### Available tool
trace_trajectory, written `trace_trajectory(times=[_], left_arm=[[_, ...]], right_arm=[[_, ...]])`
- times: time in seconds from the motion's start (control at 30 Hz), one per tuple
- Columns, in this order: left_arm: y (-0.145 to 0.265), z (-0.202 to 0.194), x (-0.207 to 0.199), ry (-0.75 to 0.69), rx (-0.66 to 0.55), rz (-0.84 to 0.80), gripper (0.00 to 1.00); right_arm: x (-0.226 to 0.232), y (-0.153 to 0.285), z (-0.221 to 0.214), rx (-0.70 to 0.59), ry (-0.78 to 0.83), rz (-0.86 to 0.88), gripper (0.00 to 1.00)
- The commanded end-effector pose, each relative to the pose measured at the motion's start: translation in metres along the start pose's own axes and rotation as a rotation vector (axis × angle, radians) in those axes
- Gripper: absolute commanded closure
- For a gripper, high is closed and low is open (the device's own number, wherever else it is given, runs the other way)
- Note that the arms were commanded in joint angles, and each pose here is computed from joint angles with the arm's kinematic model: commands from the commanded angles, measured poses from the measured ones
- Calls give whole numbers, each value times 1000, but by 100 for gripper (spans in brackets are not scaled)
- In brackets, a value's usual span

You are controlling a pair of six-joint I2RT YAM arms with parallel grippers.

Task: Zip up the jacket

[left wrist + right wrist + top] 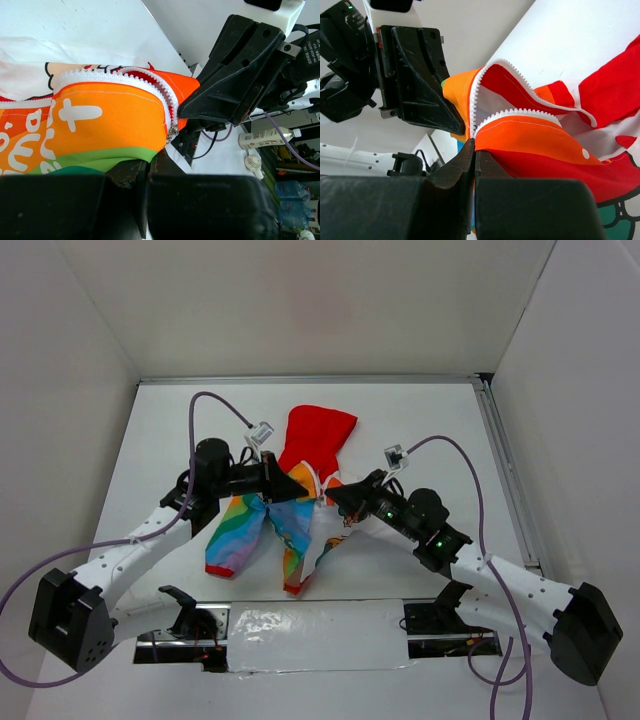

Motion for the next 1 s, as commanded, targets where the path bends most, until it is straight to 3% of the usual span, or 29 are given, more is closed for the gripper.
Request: trace_trajectory(times=[0.0,0.63,0.97], left_arm=[[-2,2,-7,-55,-4,-50,100],[-1,-14,-16,-75,106,-181,100],[0,-23,-16,-145,165,-245,100]], right_arm=[[12,2,24,-113,11,58,100],[0,3,26,-155,-20,2,100],[7,4,27,-117,-18,44,100]])
Point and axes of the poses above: each gripper's point midway between its finger pads, its own y axis back along the fingers, its own x axis along the line the jaws close on, z = x × y, the point moved 4 cm from there along y, back along the fingers, and after that the axes turned 12 degrees about y, right-handed, at the moved point
